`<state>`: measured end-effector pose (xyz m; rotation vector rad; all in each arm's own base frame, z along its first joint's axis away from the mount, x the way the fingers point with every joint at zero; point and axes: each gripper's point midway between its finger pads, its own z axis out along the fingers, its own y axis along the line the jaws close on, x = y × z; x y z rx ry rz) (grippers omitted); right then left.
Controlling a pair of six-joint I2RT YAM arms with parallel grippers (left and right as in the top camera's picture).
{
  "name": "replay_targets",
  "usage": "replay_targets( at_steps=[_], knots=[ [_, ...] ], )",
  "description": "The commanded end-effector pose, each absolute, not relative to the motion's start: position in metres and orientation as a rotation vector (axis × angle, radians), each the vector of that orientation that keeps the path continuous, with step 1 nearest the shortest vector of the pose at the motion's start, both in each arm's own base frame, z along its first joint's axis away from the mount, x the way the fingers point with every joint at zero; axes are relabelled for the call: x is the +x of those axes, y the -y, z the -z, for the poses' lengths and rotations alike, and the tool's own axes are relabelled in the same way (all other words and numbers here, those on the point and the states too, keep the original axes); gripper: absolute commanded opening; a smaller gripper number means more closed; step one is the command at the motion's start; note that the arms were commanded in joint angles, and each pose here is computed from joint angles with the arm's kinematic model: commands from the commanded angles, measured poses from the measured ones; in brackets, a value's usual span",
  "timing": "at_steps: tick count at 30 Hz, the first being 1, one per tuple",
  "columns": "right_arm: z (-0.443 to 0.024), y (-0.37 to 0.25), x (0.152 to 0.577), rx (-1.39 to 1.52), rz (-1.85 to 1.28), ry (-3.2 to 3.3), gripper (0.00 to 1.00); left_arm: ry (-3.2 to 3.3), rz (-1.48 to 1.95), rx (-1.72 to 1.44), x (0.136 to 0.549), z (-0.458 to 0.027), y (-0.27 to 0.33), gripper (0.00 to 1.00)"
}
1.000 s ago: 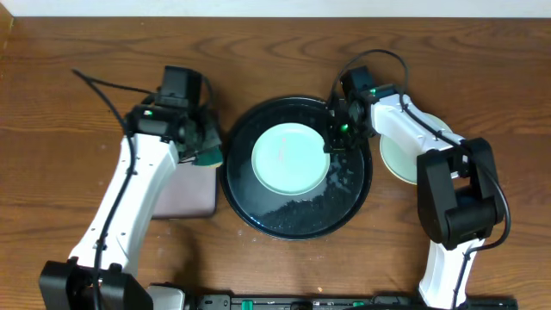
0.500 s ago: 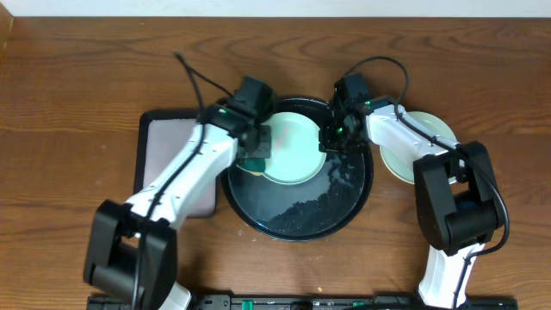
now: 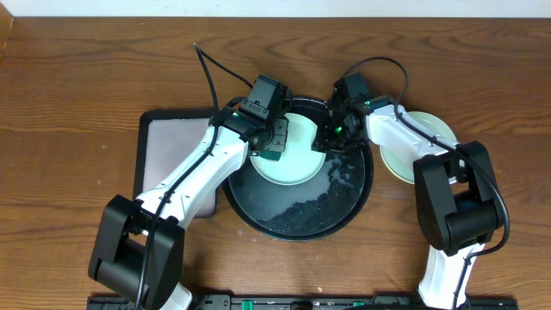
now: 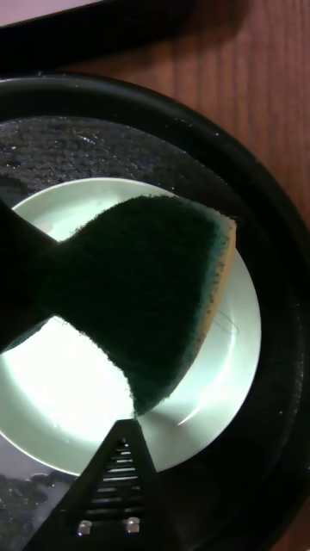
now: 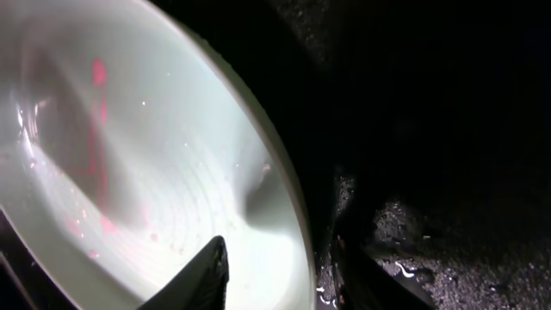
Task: Clean dirty plates on tray and stack at the side
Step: 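Scrub the second pale green plate with the sponge in the left gripper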
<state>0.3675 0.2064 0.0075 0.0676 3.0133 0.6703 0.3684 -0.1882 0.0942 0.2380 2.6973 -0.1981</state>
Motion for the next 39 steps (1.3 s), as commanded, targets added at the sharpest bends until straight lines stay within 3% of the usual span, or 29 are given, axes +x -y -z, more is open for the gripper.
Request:
replay_targets(
  at_steps=[1, 14, 24, 39],
  knots=[
    [0.009, -0.208, 0.342, 0.166, -0.615, -3.12, 0.38, -2.67, 0.153, 0.39, 0.371, -0.096, 0.187, 0.08],
    [0.009, -0.221, 0.333, 0.126, -0.606, -3.135, 0.31, -2.767, 0.214, 0.647, 0.358, -0.043, 0.202, 0.07],
    [0.009, -0.21, 0.34, 0.13, -0.607, -3.123, 0.32, -2.827, 0.453, 0.685, 0.334, -0.043, 0.223, 0.07],
    [-0.004, -0.191, 0.341, 0.114, -0.601, -3.171, 0.32, -2.97, 0.507, 0.325, 0.317, -0.042, 0.235, 0.07]
  ],
)
